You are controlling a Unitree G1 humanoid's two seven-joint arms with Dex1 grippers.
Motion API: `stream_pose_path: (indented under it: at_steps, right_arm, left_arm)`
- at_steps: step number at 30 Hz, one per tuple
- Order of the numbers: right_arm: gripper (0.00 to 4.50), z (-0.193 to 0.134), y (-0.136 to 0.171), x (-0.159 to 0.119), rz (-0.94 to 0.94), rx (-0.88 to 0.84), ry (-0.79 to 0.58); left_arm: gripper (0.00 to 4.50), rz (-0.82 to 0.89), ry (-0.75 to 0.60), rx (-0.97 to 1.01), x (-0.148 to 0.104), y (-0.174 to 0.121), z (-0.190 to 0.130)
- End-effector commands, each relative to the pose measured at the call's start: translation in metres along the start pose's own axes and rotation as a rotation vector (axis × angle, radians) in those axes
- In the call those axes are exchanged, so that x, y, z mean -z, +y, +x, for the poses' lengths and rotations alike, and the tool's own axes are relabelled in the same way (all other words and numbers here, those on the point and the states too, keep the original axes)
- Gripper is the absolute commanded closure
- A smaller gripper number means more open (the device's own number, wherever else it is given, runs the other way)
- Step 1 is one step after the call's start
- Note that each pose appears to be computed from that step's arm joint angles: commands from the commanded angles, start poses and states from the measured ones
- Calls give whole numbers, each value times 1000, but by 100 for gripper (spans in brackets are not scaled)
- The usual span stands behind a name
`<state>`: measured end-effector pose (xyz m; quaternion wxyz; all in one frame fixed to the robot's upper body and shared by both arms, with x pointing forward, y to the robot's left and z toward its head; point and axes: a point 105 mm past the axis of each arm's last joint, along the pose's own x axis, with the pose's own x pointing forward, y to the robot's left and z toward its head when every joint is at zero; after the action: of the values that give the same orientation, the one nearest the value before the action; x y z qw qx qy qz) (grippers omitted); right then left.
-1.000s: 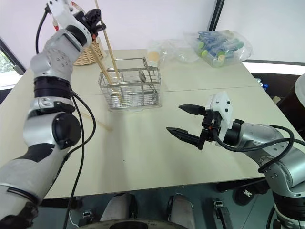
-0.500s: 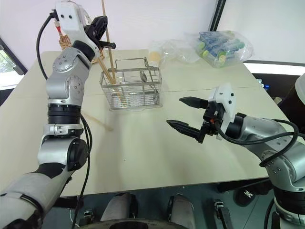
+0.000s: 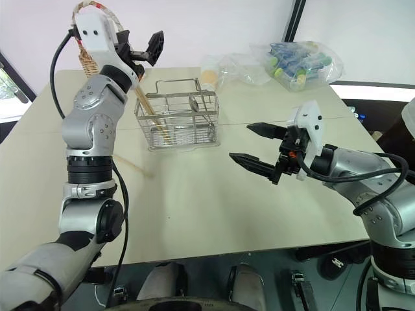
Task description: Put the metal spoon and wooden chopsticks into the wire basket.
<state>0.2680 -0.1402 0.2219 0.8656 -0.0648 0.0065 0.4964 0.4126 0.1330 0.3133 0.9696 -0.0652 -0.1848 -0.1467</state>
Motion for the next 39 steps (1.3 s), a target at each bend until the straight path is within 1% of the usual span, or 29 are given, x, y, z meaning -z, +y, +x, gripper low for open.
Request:
stream_pose_path:
  at_steps: [1,3,5,7,8,9,11,12,13,17,21,24,29,32,35,39]
  right_arm:
    - [0,0,-5,-14,-60,-3,-21]
    - [0,2,-6,-14,-65,-11,-22]
    - [0,4,-6,-14,-68,-24,-22]
    - [0,5,-6,-14,-70,-37,-23]
    - [0,6,-6,-13,-71,-42,-23]
    - [0,7,-5,-13,-73,-51,-20]
    - [0,9,-2,-12,-87,-92,-6]
    - [0,10,0,-11,-94,-113,2]
    - [0,10,0,-11,-99,-127,7]
    - [0,13,-4,-14,-115,-146,20]
    - [0,16,-6,-14,-122,-157,26]
    - [0,19,-4,-12,-117,-164,22]
    - [0,20,1,-12,-110,-173,16]
    - [0,19,4,-11,-110,-178,20]
    - [0,18,6,-11,-112,-178,22]
    - [0,16,6,-9,-106,-165,18]
  left_arm:
    - [2,-12,-100,-19,-52,2,-5]
    - [2,-42,-128,-67,-74,11,-7]
    - [2,-85,-142,-170,-90,28,-9]
    - [2,-108,-129,-306,-97,48,-14]
    - [2,-107,-109,-381,-96,60,-17]
    - [2,-118,-50,-476,-87,74,-22]
    - [2,-171,146,-673,-49,100,-37]
    - [2,-195,234,-725,-31,106,-44]
    - [2,-207,293,-749,-19,108,-49]
    - [2,-258,477,-876,19,117,-76]
    - [2,-266,589,-968,46,124,-92]
    - [2,-283,668,-996,68,126,-95]
    - [2,-263,747,-1043,99,135,-100]
    - [2,-265,812,-1044,122,133,-104]
    - [2,-266,853,-1032,136,129,-106]
    - [2,-252,902,-1064,150,132,-114]
